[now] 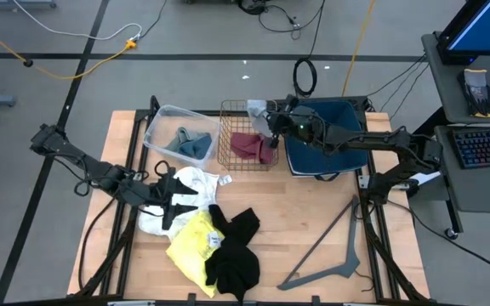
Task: Pick & Place Cloths
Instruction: Put the gray underwear into the mesh basket
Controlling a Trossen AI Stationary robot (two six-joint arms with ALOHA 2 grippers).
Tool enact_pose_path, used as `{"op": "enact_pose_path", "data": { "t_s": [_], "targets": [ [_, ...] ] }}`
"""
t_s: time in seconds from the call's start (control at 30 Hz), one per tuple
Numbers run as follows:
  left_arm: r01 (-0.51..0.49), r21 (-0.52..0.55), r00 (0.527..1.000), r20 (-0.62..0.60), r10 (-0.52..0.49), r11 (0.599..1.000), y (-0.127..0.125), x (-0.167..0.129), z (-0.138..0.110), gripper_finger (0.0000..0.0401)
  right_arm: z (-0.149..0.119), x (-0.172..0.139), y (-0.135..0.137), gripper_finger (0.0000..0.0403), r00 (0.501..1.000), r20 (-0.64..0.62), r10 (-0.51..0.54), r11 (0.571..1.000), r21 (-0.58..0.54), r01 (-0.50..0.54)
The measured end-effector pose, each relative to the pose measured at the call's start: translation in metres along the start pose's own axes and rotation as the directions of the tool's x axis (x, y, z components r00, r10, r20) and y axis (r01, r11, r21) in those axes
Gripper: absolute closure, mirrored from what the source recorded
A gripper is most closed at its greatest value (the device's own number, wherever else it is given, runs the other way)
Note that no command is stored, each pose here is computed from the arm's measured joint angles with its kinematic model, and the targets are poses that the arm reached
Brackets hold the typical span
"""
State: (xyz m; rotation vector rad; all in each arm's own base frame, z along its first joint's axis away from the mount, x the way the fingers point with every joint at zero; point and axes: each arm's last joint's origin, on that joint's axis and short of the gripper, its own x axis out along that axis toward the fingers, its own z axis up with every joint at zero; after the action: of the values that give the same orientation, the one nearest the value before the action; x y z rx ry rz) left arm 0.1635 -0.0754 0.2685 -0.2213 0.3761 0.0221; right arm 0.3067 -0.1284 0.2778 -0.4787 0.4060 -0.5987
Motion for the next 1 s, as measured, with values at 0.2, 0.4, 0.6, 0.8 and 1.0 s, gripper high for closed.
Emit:
{"op": "enact_pose_path", "data": {
  "t_s": [0.2, 0.4, 0.6, 0.8, 1.0],
  "targets": [
    [-0.001, 0.012, 1.0, -0.001, 0.001, 1.0, 0.001, 0.0, 0.0, 0.0167, -0.003, 0.001, 0.0, 0.0399, 1.0, -0.023, 0.014, 1.0, 0.023, -0.013],
    [0.021, 0.014, 1.0, -0.01, -0.021, 1.0, 0.0, 0.0, 0.0, 0.0167, -0.003, 0.002, -0.003, 0.04, 0.995, 0.036, 0.092, 0.989, 0.113, -0.095],
    [0.023, 0.031, 1.0, -0.011, -0.023, 0.999, 0.0, 0.0, 0.0, 0.0167, -0.001, 0.001, 0.0, 0.04, 0.99, 0.059, 0.131, 0.975, 0.174, -0.139],
    [0.024, 0.044, 1.0, -0.011, -0.023, 0.999, 0.0, 0.0, 0.0, 0.0167, -0.007, 0.009, 0.012, 0.0401, 0.978, 0.054, 0.204, 0.954, 0.215, -0.211],
    [0.041, 0.047, 0.999, -0.019, -0.04, 0.998, -0.001, 0.0, 0.0, 0.0167, -0.025, 0.028, 0.03, 0.0401, 0.961, 0.011, 0.276, 0.934, 0.233, -0.271]
  ]
}}
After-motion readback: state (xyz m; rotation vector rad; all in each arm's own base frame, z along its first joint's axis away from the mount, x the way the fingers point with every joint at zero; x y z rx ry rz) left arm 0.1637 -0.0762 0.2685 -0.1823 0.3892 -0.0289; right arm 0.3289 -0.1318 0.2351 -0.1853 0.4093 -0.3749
